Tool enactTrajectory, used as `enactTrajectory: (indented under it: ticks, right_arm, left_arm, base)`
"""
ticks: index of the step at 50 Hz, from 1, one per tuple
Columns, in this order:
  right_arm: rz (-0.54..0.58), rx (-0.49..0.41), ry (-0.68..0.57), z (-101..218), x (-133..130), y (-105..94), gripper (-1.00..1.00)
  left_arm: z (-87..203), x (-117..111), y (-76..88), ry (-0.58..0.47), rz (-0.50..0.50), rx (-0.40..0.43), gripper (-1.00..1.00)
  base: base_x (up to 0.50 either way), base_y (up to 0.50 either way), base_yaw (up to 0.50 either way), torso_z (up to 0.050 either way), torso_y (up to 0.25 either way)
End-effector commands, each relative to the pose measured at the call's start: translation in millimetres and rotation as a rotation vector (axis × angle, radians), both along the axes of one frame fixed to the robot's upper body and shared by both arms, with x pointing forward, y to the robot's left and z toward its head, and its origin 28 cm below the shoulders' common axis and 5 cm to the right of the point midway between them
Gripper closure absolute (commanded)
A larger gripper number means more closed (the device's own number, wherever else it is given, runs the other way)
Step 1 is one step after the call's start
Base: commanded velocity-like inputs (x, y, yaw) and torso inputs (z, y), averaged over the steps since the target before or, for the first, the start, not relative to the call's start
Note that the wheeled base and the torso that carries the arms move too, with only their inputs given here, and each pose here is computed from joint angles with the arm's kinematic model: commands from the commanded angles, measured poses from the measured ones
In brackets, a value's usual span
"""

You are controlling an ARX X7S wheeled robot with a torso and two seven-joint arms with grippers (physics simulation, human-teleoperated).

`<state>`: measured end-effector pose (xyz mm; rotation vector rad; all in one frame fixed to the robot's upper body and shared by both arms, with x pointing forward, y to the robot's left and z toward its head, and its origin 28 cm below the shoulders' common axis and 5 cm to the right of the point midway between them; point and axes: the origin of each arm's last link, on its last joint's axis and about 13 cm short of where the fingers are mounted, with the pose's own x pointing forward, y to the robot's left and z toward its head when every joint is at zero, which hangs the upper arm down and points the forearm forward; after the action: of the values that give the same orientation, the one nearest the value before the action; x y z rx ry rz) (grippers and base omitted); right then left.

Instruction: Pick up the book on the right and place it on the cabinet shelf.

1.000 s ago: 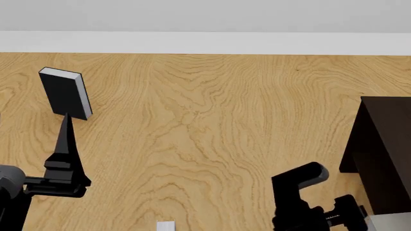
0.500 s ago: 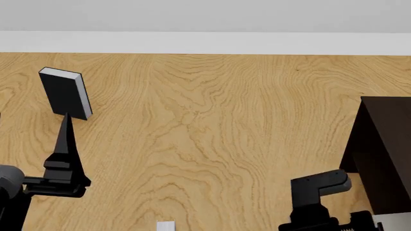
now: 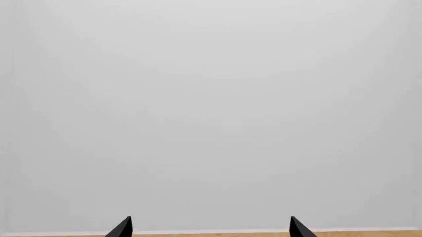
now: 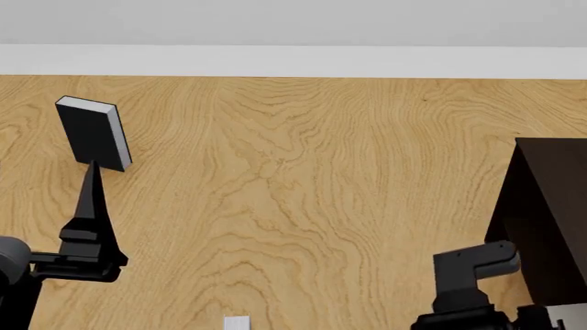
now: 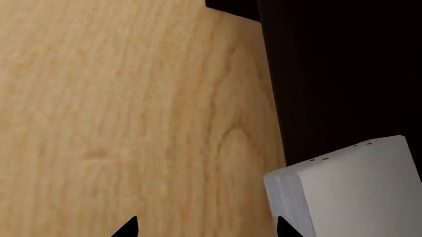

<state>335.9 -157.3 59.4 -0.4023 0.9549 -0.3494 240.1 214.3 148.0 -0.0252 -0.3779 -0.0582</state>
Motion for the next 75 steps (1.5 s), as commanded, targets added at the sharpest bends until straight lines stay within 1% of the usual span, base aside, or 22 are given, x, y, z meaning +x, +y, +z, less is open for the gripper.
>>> enactTrajectory:
  ticks: [1,4,8,13,17,20,21,25,42,48,61,75]
  right_arm:
    - [-0.004,0.026,-0.004,6,9,-8.1,-1.0]
    - [-0.006,0.034,-0.007,6,11,-10.5,-1.0]
    - [-0.012,0.022,-0.01,8,14,-14.1,-1.0]
    - [0.011,0.048,0.001,4,17,-13.7,-1.0]
    - [0.037,0.086,0.018,0,17,-12.2,-1.0]
    - [0.037,0.091,0.02,-1,16,-12.4,-1.0]
    - [0.047,0.116,0.025,-3,15,-12.2,-1.0]
    - [0.059,0.142,0.028,-6,14,-11.6,-1.0]
    - [0.022,0.152,0.031,-10,9,-22.3,-1.0]
    - [0.016,0.14,0.028,-9,9,-25.3,-1.0]
    - [0.016,0.113,-0.018,1,15,-32.3,-1.0]
    - [0.007,0.111,-0.037,0,14,-38.9,-1.0]
  left_arm:
    - [0,0,0.4,-0.002,0.002,0.0,-1.0]
    - [0,0,0.4,-0.002,0.002,0.0,-1.0]
    - [0,0,0.2,-0.002,0.002,0.002,-1.0]
    - [0,0,-0.1,-0.003,0.001,0.003,-1.0]
    - [-1,0,-0.2,-0.002,0.001,0.003,-1.0]
    - [-1,0,-0.1,-0.002,0.0,0.003,-1.0]
    - [0,0,0.0,-0.003,0.001,0.003,-1.0]
    - [0,0,0.2,-0.003,0.003,0.003,-1.0]
    - [-1,1,-0.4,0.0,0.002,0.006,-1.0]
    - [-2,2,-0.3,0.001,0.003,0.008,-1.0]
    - [-4,3,-1.4,0.004,0.004,0.017,-1.0]
    - [-7,4,-1.9,0.004,0.006,0.028,-1.0]
  base:
    - [0.0,0.0,0.0,0.0,0.0]
    - [0.0,0.0,0.0,0.0,0.0]
    - [0.0,0.0,0.0,0.0,0.0]
    - [0.0,0.0,0.0,0.0,0.0]
    - [0.0,0.0,0.0,0.0,0.0]
    - [0.0,0.0,0.0,0.0,0.0]
    - [0.0,0.0,0.0,0.0,0.0]
    - [0.0,0.0,0.0,0.0,0.0]
    - [0.0,0.0,0.0,0.0,0.0]
    - [0.0,0.0,0.0,0.0,0.0]
    - [0.0,0.0,0.0,0.0,0.0]
    - [0.0,0.0,0.0,0.0,0.0]
